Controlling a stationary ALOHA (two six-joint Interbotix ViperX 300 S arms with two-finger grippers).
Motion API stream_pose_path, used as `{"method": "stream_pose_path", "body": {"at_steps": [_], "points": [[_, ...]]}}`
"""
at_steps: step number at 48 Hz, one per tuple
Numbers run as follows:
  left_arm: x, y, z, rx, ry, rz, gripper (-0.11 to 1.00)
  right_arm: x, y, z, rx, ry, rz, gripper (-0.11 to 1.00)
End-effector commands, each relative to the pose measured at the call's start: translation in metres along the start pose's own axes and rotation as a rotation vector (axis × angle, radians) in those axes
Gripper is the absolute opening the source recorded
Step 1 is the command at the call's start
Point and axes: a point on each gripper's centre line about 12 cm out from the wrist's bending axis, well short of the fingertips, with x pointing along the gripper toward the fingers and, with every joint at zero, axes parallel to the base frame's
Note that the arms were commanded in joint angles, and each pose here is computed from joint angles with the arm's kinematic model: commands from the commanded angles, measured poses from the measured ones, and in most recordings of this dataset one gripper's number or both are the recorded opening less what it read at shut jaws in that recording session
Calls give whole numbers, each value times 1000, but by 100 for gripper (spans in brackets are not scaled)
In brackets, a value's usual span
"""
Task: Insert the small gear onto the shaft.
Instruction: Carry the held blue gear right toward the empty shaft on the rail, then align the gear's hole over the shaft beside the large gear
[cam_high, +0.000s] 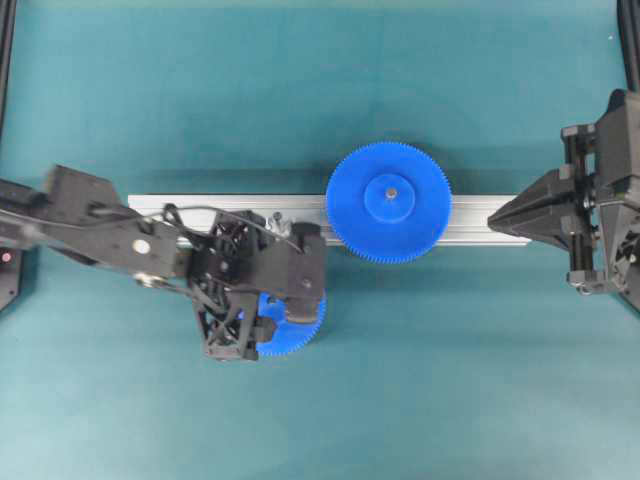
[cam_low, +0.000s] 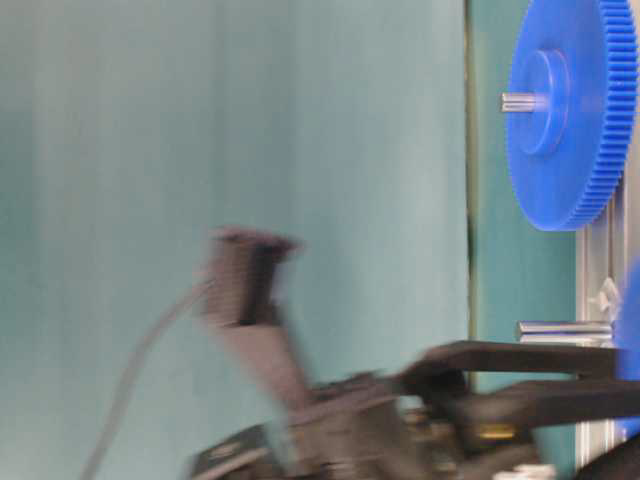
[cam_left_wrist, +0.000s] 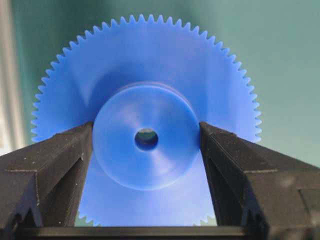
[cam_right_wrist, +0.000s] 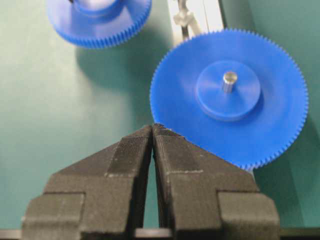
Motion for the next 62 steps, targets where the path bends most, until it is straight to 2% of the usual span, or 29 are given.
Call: {"method": "stream_pose_path", "body": {"at_steps": [1, 16, 22, 35, 55, 62], "points": [[-29, 3, 20, -1, -85, 3, 71, -1, 0, 4, 13, -25, 2, 14], [-77, 43, 40, -9, -150, 71, 71, -7, 0, 5, 12, -52, 6, 14], [-82, 58, 41, -9, -161, 99, 71, -11, 0, 3, 14, -61, 8, 14], [-66, 68, 31, 32, -104, 114, 71, -18, 0, 4, 12, -90, 12, 13], [-38, 84, 17, 5, -25, 128, 71, -19, 0, 4, 13, -91, 12, 13], [-32, 86, 15, 21, -12, 128, 71, -19, 0, 3, 12, -91, 12, 13]]}}
